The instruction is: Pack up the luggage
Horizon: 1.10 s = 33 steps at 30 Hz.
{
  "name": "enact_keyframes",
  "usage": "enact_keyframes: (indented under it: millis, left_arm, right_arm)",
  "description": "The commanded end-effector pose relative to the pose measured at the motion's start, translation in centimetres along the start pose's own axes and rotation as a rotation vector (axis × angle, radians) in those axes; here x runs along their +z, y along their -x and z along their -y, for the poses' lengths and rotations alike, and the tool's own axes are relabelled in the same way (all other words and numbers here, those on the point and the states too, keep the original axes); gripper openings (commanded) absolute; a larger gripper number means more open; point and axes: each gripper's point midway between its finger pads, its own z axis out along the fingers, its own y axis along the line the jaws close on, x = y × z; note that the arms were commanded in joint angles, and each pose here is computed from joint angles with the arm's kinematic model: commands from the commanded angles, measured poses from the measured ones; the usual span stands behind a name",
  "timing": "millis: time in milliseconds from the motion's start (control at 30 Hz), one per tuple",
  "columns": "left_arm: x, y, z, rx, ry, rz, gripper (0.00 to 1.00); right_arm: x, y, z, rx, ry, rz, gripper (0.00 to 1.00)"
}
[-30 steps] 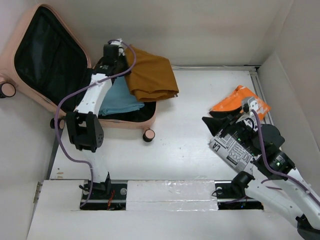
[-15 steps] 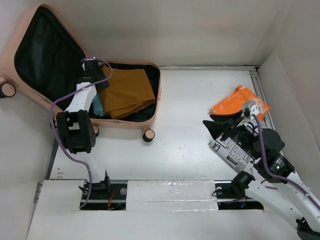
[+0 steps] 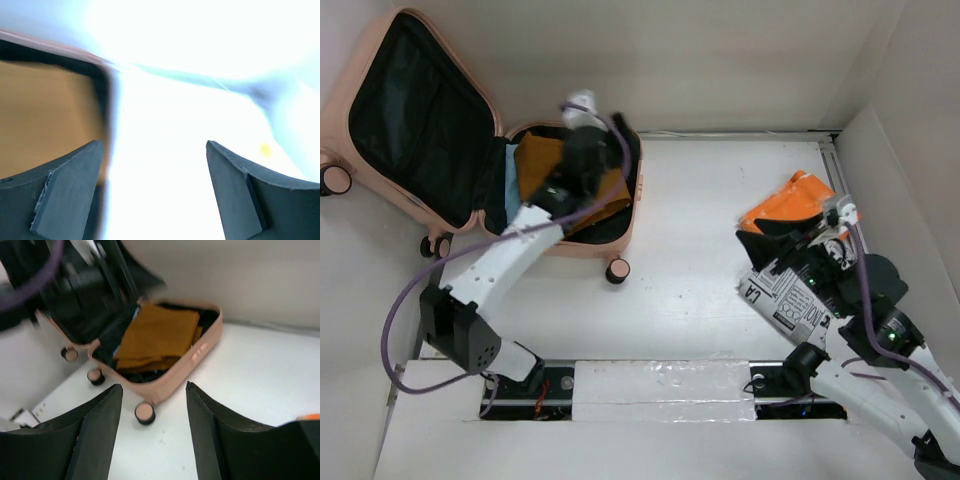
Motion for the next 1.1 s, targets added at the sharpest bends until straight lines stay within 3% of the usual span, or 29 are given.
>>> enact_keyframes:
  millis: [0,33,67,167,267,533,767,900,933,1000,1067]
  left_arm:
    - [-2.4,-10.5,7.9,0.044,-0.152,-0.143,0.79]
    - [-4.4,-15.4,11.7,0.098,-0.236,-0.224,0.79]
    - [-5.3,-17.9,13.1,0.114,-0.264,-0.267,0.79]
    - [-9.2,-27.0,16.5,0.114,-0.382,-0.468,0.79]
    - [-12.8,-33.5,18.6,0.094,-0.467,-0.609,0.79]
    - [-15.1,-40.4,21.0,0.07,-0.569,-0.746,0.81]
    - [-13.2,-44.3,21.8,0.132,-0.55,-0.77,0.77]
    - [-11.5,-44.3,22.6,0.164,-0.514,-0.718,0.61]
    - [-11.1,-44.5,22.5,0.182,-0.502,-0.708,0.38]
    - [-10.4,-44.3,21.5,0.22,-0.45,-0.684,0.02]
    - [-9.7,-44.0,20.5,0.229,-0.415,-0.669,0.0]
  right_arm:
    - [-2.1,7.3,-0.4,0.0,-0.039,0.174,0.6]
    - [-2.4,8.1,0.0,0.003,-0.067,0.191,0.6]
    - [-2.9,9.3,0.0,-0.001,-0.077,0.217,0.6]
    - [-3.9,10.7,1.1,-0.002,-0.149,0.242,0.6]
    - [-4.2,11.0,1.8,-0.009,-0.192,0.249,0.6]
    - [-4.0,10.2,1.8,-0.013,-0.184,0.233,0.61]
    - [-2.4,8.1,1.2,-0.024,-0.134,0.18,0.61]
    - [-1.7,7.4,0.5,-0.01,-0.093,0.168,0.6]
    - [-1.7,7.6,0.5,-0.008,-0.09,0.176,0.6]
    - [-1.3,6.9,0.5,-0.011,-0.085,0.156,0.6]
    - [-1.0,6.7,0.4,-0.013,-0.079,0.145,0.6]
